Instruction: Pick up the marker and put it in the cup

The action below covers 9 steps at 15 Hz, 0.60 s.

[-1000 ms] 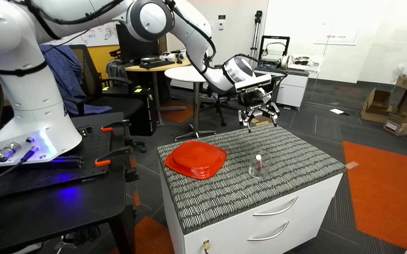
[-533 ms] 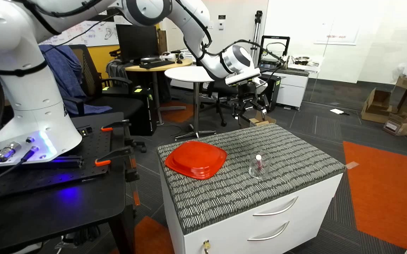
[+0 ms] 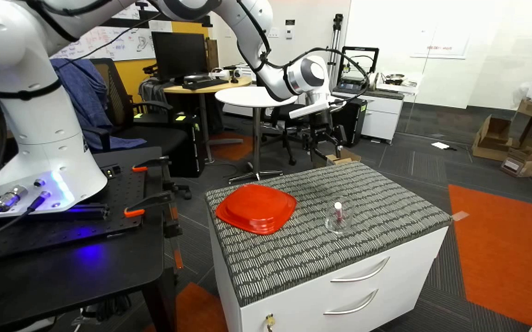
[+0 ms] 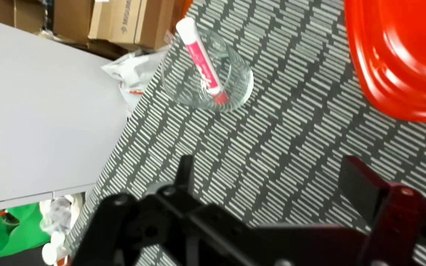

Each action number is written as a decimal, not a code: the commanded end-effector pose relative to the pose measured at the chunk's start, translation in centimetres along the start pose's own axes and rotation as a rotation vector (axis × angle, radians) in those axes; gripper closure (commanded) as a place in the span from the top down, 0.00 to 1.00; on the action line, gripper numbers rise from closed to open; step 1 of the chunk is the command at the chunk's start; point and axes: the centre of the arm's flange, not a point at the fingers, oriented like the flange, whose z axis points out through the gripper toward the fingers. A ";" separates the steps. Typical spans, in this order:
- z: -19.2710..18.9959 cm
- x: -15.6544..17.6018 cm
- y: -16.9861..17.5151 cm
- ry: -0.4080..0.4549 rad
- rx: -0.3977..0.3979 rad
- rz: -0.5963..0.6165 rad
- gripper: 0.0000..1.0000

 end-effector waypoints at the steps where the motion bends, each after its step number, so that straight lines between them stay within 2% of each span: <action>1: -1.2 -2.4 -1.0 0.192 0.017 0.078 1.00; 2: -0.4 0.5 -0.3 0.118 0.007 0.039 1.00; 4: -0.4 0.4 -0.5 0.170 0.011 0.054 1.00; 9: -0.5 0.2 -0.4 0.174 0.013 0.064 1.00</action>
